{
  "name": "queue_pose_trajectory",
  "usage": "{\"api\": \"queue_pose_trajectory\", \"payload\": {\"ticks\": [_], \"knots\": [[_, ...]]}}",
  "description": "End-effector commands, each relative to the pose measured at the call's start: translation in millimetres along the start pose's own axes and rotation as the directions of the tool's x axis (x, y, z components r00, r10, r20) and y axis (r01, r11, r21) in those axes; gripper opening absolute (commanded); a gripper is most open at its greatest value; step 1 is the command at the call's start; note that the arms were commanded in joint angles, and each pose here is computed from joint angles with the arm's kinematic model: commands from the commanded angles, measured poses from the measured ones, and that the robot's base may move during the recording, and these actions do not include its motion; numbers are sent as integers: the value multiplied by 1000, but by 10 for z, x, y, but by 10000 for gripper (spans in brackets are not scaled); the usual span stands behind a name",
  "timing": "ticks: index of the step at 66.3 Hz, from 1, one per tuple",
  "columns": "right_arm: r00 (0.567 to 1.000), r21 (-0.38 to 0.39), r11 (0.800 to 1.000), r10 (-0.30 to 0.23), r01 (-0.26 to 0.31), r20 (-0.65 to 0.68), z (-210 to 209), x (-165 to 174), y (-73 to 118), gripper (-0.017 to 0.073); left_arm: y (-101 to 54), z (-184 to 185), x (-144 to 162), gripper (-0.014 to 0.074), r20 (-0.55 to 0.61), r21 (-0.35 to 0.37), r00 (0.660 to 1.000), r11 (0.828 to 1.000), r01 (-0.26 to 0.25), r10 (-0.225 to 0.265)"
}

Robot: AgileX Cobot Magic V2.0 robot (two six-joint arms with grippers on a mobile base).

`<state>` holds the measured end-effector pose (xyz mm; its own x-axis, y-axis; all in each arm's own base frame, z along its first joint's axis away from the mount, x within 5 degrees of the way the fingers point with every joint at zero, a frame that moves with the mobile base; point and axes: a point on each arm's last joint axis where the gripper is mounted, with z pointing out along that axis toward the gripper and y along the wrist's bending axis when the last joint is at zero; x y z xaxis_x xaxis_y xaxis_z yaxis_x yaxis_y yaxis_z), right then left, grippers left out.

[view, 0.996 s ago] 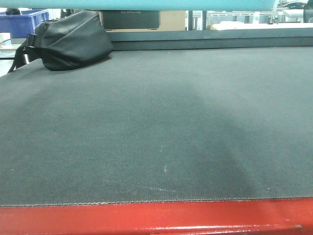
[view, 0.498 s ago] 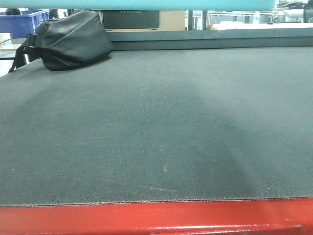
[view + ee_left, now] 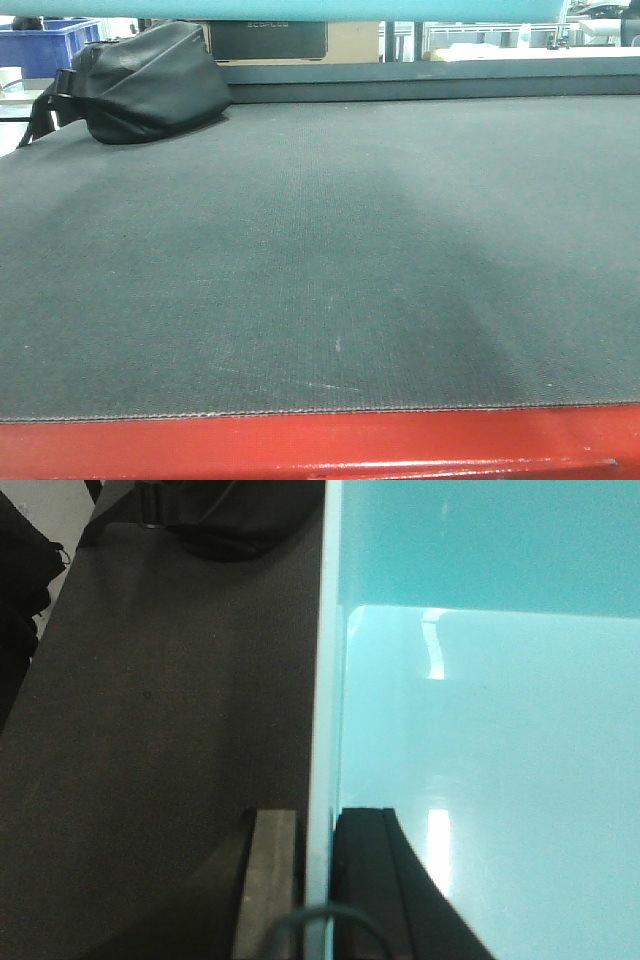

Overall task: Fetch blue bin and place on conveyor start
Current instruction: 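Lower the held bin onto the grey conveyor belt with both grippers, then open both grippers and raise them off the bin walls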

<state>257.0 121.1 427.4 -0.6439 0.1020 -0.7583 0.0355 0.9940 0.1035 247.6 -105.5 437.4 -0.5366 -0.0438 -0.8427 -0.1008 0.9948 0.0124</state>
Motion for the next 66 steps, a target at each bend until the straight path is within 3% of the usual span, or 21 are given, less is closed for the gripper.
{"api": "queue_pose_trajectory", "payload": {"ticks": [1, 12, 30, 43, 58, 66], "knots": [[1000, 29, 1000, -6, 6, 18, -81, -33, -70, -167, 66, -25, -51, -111, 44, -42, 999, 999, -16, 18], [1000, 31, 999, -10, 10, 7, 28, -34, -37, -167, -34, 40, 38, -111, -60, 44, 997, 998, 55, -52], [995, 3, 999, 46, -46, -83, 682, 106, -16, -167, -263, 613, 256, -111, -222, 74, 974, 996, 54, -37], [993, -7, 999, 48, -49, -104, 1016, 361, -131, -167, -317, 867, 473, -111, -232, 106, 969, 988, 111, -84], [995, -55, 998, 25, -30, -101, 1292, 594, -120, -167, -350, 1069, 776, -111, -257, 128, 964, 987, 96, -60], [992, -43, 999, 16, -22, -127, 1398, 645, -109, -167, -367, 1182, 924, -111, -297, 115, 954, 990, 77, -40]]}}
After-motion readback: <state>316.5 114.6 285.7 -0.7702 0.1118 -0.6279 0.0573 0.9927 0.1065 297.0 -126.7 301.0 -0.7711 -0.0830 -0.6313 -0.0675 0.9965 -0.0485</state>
